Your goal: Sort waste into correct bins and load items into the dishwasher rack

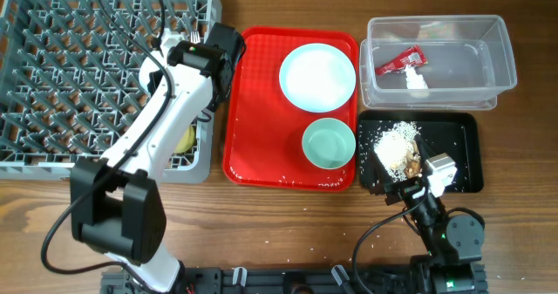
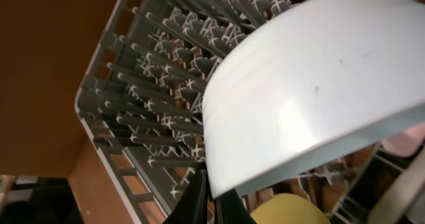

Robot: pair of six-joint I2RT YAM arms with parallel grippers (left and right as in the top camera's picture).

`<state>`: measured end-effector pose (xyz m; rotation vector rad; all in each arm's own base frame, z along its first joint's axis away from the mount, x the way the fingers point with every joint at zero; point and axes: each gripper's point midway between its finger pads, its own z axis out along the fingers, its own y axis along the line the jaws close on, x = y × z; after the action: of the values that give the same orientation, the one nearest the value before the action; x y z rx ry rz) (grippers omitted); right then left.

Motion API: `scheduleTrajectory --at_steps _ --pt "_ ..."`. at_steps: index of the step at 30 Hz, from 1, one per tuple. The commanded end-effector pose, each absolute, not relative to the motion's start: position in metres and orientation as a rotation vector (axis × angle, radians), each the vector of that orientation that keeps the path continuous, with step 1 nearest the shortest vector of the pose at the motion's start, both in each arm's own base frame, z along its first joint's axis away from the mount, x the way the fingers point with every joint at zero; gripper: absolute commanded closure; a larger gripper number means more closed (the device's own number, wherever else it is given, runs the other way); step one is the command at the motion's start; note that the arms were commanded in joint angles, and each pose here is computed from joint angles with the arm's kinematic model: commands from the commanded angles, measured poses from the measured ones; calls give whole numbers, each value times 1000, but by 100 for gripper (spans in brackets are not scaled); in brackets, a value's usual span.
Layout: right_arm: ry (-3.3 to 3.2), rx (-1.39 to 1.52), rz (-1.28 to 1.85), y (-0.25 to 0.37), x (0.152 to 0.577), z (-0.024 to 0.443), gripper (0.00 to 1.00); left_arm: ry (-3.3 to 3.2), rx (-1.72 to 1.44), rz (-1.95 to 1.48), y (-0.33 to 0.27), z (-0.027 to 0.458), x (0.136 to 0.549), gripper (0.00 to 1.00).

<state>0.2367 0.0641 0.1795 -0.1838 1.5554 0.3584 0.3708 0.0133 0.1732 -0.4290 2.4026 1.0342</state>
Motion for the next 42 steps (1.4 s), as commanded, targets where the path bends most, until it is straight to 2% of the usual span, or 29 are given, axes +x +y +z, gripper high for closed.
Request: scheduleTrajectory --at_steps 1,14,31,42 --pt "1546 -186 349 63 237 181 0 2400 -482 923 7 185 371 96" --pt "1546 -186 349 63 237 181 0 2159 -518 1191 50 231 367 96" --pt "1546 -186 349 63 237 181 0 2198 -504 1241 50 189 387 96" --pt "1546 -186 349 63 237 181 0 2318 -515 1113 31 168 384 96"
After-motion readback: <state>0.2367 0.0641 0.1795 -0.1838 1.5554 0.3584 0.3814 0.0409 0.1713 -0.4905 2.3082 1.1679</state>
